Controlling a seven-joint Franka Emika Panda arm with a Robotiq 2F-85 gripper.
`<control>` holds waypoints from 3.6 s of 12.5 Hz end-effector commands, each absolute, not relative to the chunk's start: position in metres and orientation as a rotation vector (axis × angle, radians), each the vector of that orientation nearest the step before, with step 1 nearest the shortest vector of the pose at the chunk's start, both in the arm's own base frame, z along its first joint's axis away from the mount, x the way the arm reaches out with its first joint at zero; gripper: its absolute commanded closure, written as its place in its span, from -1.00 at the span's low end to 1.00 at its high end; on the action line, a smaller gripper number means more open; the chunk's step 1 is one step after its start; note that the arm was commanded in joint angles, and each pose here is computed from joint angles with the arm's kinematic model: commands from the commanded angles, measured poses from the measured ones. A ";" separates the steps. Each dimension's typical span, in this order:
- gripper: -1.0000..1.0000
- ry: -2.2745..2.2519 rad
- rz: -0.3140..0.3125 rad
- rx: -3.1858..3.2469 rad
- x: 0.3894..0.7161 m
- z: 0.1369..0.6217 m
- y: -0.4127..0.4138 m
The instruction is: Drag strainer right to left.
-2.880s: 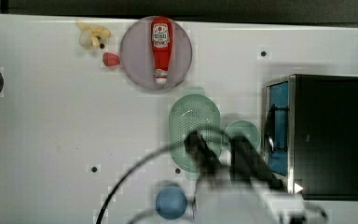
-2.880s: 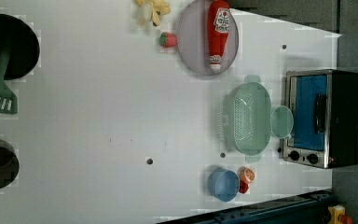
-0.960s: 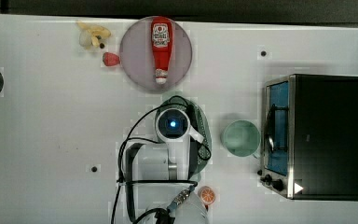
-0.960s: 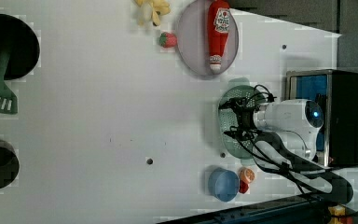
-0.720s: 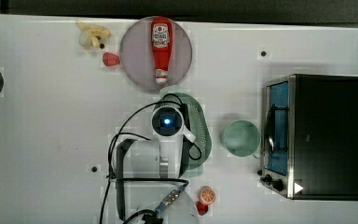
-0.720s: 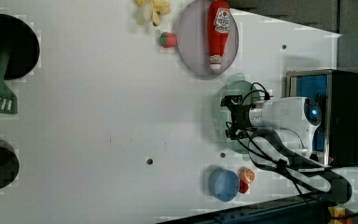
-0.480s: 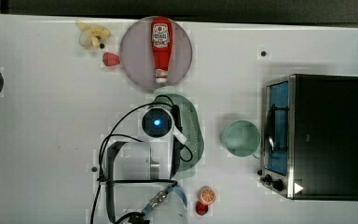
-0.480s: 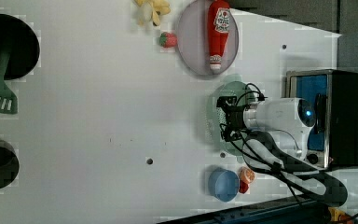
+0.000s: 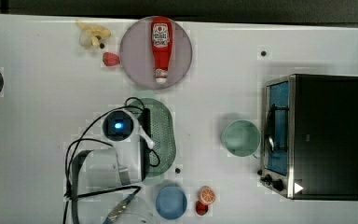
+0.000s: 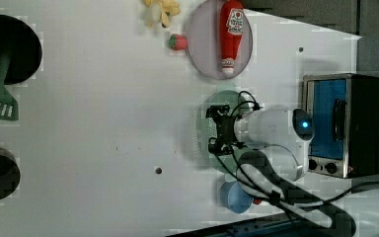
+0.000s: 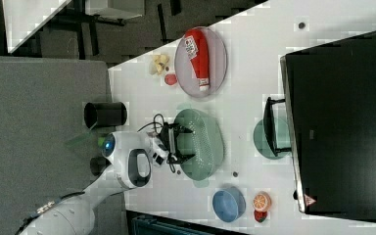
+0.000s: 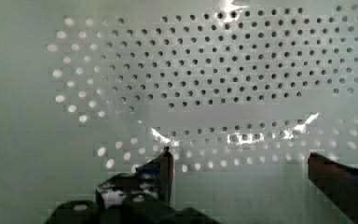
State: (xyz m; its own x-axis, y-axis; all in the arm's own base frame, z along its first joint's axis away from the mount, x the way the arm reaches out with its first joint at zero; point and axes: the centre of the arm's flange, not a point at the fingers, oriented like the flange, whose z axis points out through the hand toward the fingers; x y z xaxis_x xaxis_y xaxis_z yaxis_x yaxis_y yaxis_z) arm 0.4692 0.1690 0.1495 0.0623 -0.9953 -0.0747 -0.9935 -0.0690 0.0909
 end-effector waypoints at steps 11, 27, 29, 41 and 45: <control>-1.00 -2.215 -0.230 2.259 0.490 0.158 0.312; -1.00 -2.275 -0.279 2.268 0.481 0.154 0.418; -1.00 -2.272 -0.282 2.275 0.480 0.152 0.423; -1.00 -1.690 0.013 2.758 0.573 0.383 0.240; -1.00 -1.543 0.023 2.837 0.574 0.487 0.069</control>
State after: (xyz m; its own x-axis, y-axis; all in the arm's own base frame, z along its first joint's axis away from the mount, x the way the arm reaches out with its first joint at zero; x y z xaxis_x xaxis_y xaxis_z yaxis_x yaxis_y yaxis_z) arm 0.5677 0.1281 0.4913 0.4587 -0.8877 -0.0393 -0.8863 -0.4540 -0.0916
